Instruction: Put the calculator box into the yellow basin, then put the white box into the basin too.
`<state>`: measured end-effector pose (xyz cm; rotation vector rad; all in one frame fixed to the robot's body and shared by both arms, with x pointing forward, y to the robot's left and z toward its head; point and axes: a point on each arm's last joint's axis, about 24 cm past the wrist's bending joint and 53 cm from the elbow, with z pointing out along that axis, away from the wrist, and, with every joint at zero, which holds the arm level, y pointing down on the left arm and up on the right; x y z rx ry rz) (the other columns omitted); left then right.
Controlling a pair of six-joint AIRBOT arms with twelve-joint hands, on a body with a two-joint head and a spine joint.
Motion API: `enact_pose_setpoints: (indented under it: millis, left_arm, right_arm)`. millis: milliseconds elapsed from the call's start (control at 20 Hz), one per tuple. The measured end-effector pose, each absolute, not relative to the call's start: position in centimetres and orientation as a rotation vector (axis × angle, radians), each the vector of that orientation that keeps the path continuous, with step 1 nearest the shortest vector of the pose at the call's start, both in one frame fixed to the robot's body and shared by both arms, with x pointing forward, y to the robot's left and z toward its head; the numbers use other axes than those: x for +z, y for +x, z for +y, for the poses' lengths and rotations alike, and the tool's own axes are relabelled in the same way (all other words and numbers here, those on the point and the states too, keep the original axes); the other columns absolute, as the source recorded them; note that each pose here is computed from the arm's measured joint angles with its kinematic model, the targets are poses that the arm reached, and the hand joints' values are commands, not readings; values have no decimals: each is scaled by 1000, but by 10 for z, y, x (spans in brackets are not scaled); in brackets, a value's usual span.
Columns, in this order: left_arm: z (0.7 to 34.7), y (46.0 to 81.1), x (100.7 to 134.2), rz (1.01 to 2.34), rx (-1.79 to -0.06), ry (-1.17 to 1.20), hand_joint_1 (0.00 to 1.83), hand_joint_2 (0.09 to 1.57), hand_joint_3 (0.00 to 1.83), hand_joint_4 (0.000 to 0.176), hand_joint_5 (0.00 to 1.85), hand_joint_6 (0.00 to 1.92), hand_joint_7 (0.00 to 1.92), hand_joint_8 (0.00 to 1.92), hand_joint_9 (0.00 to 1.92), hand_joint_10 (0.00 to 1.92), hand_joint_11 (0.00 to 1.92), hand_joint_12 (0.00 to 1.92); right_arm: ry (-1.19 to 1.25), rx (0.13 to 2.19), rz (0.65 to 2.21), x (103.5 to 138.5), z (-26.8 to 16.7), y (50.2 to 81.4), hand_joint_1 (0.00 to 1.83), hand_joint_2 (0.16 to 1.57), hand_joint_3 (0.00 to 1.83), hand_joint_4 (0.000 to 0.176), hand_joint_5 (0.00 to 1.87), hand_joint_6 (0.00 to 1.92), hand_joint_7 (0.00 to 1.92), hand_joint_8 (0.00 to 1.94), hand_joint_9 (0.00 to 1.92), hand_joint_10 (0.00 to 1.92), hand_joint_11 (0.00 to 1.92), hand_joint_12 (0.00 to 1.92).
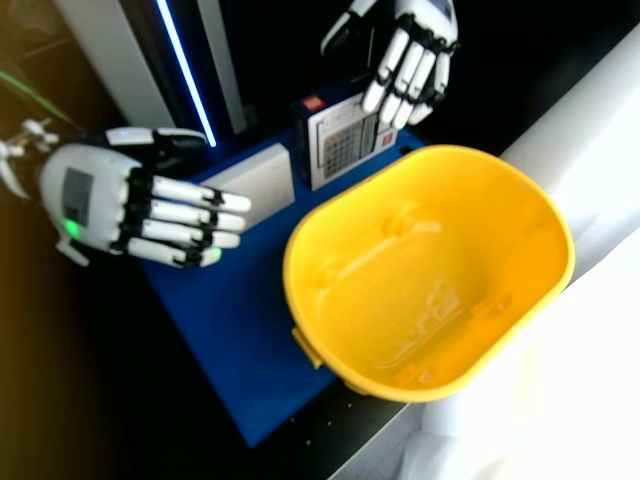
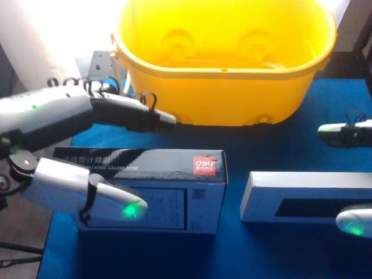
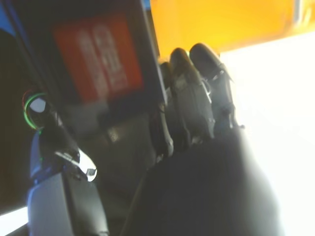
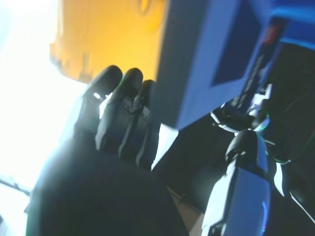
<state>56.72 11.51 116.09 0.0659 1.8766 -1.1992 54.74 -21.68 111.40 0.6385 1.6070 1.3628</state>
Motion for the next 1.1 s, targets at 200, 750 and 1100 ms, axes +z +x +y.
enact_pose_setpoints:
  millis: [200,750,1100]
  left_arm:
    - [119,571,1144,1927,-1166,49,681,895,2,2,519,10,516,7,516,33,0,1414]
    - [119,576,1125,1974,-1170,5,1348,1198,2,0,743,1263,843,1204,757,1462,601,1560]
    - [125,578,1151,1861,-1249,-48,1342,1204,1,0,747,1297,809,1262,741,1425,565,1493]
  right_arm:
    - [669,1345,1669,1091,-213,547,820,728,4,0,640,2,676,1,446,496,15,1476]
    - [669,1357,1664,1089,-210,548,1354,1179,0,0,830,1162,844,1226,779,1408,622,1540]
    - [705,1434,1638,1094,-206,545,1210,1151,0,0,901,1027,948,1189,896,1112,733,1506]
